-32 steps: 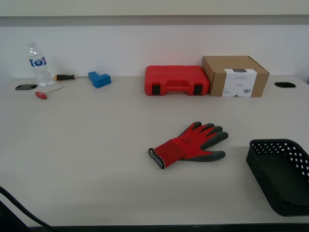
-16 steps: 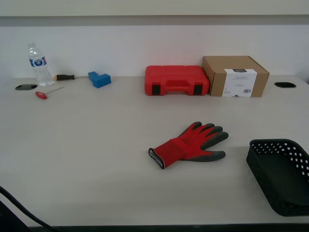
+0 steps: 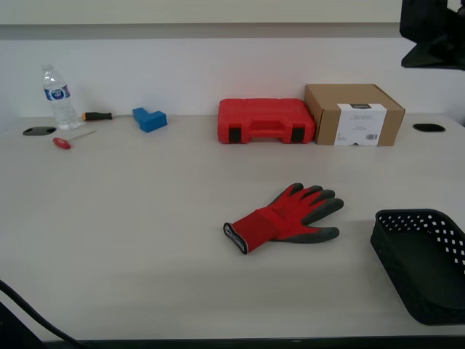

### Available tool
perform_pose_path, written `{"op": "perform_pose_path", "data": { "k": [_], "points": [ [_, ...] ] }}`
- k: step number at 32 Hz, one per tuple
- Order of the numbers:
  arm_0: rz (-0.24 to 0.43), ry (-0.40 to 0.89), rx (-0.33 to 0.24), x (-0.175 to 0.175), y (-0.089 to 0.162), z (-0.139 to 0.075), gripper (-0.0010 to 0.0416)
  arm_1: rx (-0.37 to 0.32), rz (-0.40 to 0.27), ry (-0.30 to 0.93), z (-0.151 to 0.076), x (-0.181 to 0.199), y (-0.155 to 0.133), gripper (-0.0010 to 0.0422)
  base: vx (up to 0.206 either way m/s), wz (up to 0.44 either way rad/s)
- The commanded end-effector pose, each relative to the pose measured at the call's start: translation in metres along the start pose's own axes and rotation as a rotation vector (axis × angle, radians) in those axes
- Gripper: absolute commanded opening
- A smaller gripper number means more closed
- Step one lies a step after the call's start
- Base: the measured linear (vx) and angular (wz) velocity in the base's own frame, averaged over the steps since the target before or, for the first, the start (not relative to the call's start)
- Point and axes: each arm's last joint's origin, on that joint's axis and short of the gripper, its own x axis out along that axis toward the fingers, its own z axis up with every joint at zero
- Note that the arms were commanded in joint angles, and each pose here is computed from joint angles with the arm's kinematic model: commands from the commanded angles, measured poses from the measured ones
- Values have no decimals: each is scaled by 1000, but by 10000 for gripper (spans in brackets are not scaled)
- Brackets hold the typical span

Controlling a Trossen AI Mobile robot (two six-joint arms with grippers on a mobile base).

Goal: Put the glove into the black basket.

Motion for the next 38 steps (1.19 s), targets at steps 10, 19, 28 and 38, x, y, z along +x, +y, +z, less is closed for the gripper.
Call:
{"op": "perform_pose_path", "data": {
  "k": [10,19,28,38],
  "points": [
    [33,399,-43,90,26,-31,1,0,1,-3,1,0,0,0,0,0],
    [9,635,-177,162,64,-59,1,0,2,-3,1,0,0,0,0,0],
    [-102,760,-330,201,78,-89,1,0,2,-3,1,0,0,0,0,0],
    [-170,855,-336,222,63,-116,19,0,2,-3,1,0,0,0,0,0]
  ]
}}
